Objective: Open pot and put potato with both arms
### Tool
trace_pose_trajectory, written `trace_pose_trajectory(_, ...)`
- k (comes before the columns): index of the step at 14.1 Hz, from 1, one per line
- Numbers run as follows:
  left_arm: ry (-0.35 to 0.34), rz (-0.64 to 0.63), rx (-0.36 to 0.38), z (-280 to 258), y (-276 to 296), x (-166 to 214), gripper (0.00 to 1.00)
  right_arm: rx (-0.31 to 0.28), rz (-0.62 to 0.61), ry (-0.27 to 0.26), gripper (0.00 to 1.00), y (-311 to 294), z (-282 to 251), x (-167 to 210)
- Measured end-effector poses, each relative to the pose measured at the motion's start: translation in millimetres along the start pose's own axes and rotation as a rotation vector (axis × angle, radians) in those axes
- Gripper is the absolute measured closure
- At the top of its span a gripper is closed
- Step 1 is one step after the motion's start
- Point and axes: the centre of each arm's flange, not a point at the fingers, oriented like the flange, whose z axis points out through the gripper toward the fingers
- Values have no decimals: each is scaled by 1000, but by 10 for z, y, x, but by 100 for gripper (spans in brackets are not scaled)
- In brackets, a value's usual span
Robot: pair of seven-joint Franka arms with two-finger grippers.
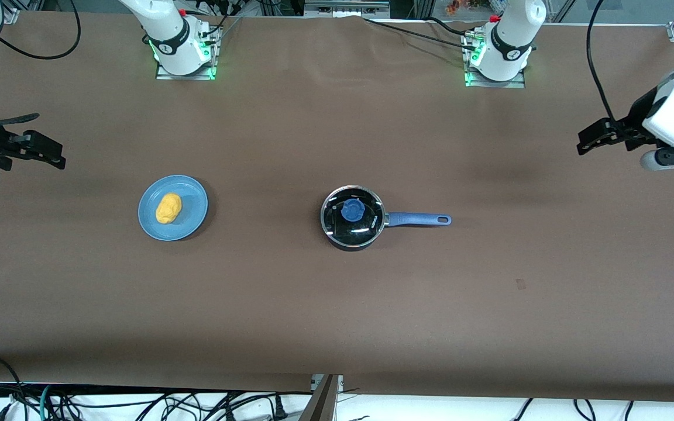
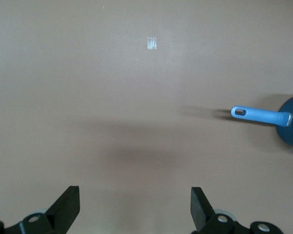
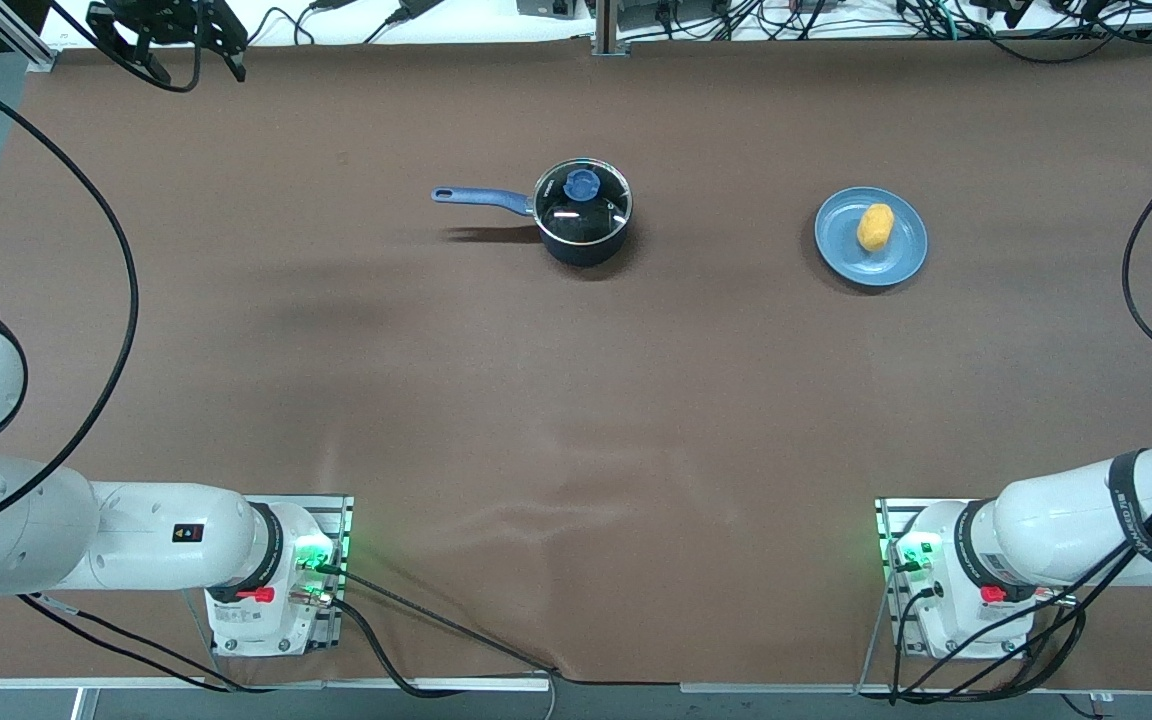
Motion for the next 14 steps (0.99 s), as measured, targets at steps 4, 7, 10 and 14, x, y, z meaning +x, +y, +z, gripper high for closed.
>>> trace_pose_trajectory(4,-66,18,-26,394,194,93,0,0,2,0,0,11,0,0)
trace_pose_trajectory(7,-116,66,-23,692,725,177,0,0,3,-1,0,10,6,3)
trace_pose_trajectory(10,-133,-14,-106,787,1406,80,0,1,3,-12,0,11,71,32)
trace_pose_trajectory(14,-105,-97,-156,1190,2337,-2,0,1,2,-57,0,13,323,99)
